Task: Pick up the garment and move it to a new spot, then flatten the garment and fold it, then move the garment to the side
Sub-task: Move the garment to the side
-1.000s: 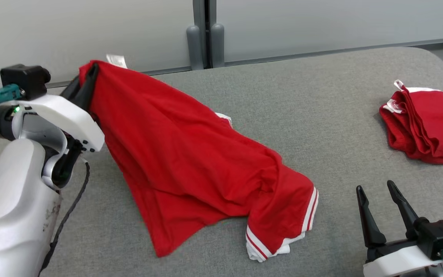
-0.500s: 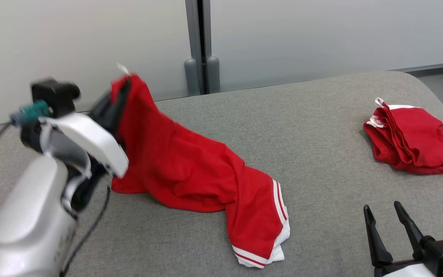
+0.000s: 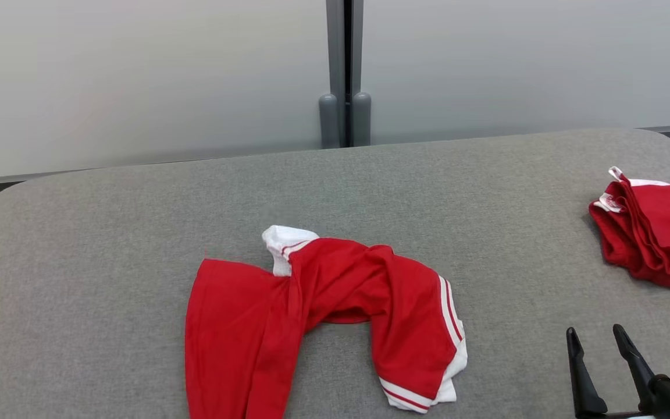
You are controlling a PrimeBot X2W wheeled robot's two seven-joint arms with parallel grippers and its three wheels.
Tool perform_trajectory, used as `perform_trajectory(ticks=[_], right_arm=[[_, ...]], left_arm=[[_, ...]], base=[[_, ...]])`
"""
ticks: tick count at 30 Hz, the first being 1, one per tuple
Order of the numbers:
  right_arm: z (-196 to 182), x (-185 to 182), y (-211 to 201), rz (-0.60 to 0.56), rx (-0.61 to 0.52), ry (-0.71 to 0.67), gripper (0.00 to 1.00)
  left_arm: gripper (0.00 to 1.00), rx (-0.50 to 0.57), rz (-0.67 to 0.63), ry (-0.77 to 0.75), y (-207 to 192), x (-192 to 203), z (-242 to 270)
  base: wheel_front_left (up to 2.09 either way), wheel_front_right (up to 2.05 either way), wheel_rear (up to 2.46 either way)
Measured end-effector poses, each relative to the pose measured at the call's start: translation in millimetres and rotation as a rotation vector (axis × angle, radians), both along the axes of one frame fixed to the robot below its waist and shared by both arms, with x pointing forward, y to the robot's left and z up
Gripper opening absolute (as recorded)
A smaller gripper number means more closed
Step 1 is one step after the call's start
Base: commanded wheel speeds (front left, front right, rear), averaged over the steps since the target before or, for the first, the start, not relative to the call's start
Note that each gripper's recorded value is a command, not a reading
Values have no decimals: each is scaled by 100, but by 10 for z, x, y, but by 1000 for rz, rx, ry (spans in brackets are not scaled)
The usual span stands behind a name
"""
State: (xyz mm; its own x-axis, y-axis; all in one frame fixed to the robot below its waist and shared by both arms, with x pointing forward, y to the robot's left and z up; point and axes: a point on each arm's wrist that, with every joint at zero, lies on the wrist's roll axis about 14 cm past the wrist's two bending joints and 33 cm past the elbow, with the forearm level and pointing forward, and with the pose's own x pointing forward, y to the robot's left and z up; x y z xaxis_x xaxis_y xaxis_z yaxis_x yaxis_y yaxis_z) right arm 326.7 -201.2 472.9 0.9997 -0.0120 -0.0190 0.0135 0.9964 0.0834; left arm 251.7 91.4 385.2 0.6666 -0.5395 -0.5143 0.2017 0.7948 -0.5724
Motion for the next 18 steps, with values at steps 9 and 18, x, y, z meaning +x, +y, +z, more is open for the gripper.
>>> perform_trajectory(ticks=[9,18], right_arm=[[-48,88,184,64,-10,16,100],[-47,59,162,57,-15,16,100]], left_arm=[[79,57,235,56,416,-294,-415],[100,-64,374,17,573,-273,-278]], base=[[0,0,0],[0,0,0]])
